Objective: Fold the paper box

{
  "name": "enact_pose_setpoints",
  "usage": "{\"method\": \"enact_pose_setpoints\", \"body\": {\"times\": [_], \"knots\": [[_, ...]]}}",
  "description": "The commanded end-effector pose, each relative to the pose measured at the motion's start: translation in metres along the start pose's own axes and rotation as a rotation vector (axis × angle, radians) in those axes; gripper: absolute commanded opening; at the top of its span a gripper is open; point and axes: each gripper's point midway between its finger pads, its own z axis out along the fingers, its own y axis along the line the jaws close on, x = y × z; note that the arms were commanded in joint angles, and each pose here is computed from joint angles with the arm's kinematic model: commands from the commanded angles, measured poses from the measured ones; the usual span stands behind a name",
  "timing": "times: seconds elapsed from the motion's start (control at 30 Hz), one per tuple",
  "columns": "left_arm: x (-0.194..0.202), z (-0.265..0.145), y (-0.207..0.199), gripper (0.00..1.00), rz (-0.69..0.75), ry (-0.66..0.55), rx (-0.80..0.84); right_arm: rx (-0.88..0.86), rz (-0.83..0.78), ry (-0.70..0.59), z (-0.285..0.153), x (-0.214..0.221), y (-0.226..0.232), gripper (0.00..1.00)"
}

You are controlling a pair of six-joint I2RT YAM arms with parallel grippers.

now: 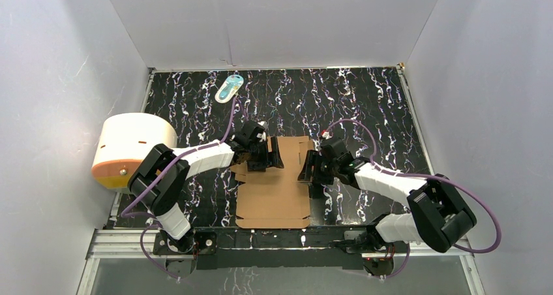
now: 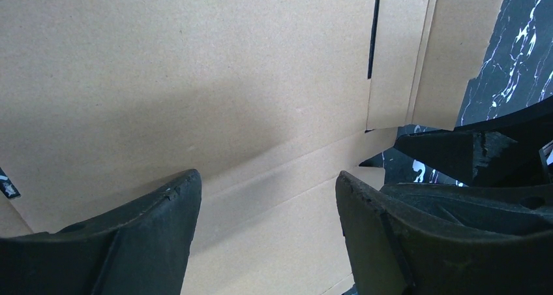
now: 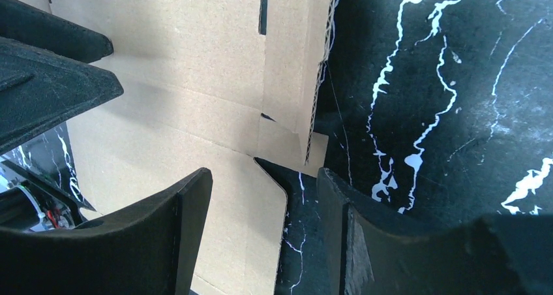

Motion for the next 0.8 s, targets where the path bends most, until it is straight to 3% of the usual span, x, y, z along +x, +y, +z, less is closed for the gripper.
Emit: {"method": "enact_pose_setpoints", "body": {"times": [0.0,0.5,0.77], "knots": [[0.011,0.006,0.010,0.73,-0.016,0.039,-0.023,-0.041,0.012,-0.005,0.004,0.000,0.012,0.69],[0.012,0.009,0.010,0.73,-0.019,0.043,-0.022,-0.209,-0.036,-0.092,-0.020,-0.026,0.061,0.64],[0.011,0.008,0.010,0.73,-0.017,0.040,-0.023,0.078,-0.011,-0.115,-0.015,-0.025,0.006,0.66]]}}
